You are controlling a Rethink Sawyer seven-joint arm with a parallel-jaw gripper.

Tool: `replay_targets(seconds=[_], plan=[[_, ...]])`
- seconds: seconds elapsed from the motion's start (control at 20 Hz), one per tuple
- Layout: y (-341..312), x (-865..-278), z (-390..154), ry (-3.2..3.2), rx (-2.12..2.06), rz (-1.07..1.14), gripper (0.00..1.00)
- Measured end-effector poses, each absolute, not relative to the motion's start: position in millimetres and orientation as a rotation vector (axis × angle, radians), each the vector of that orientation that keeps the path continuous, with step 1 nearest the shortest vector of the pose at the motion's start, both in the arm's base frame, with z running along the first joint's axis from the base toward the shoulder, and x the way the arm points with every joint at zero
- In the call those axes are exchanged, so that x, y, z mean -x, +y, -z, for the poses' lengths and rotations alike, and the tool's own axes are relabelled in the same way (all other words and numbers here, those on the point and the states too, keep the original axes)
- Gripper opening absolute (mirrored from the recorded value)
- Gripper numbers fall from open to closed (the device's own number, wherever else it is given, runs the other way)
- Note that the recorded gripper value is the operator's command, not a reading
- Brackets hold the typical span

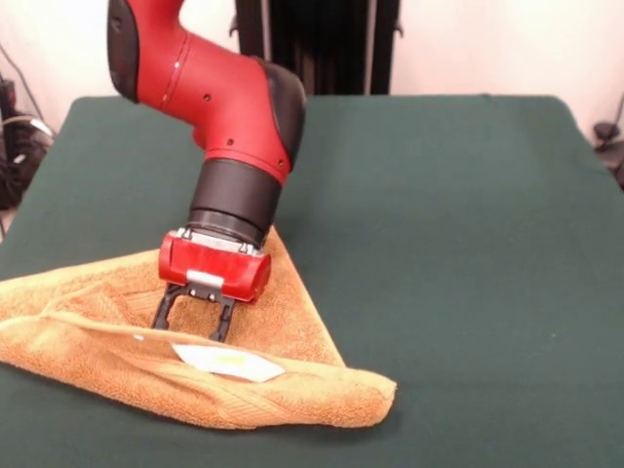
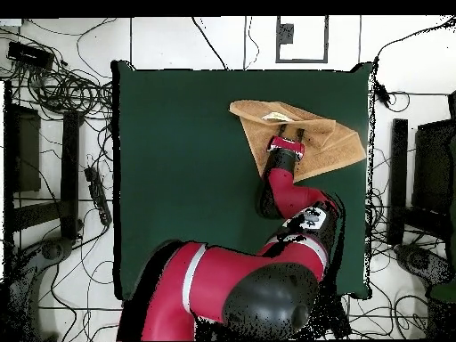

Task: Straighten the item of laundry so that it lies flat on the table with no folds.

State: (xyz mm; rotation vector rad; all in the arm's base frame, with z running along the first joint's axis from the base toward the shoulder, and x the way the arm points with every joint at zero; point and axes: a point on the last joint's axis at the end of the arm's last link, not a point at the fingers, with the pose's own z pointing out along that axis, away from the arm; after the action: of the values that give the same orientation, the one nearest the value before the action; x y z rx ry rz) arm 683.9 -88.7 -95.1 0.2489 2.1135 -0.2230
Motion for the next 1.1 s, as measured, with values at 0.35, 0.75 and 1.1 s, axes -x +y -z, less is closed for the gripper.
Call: replay_targets(seconds=[0.35,0.75,1.1], plan=[[-68,-717,71,1.904,-0.337,0.221,1.00],[-54,-735,53,1.713,-0.300,0.199,1.00],[-57,-724,93,1.847,-0.262,0.195,1.00]])
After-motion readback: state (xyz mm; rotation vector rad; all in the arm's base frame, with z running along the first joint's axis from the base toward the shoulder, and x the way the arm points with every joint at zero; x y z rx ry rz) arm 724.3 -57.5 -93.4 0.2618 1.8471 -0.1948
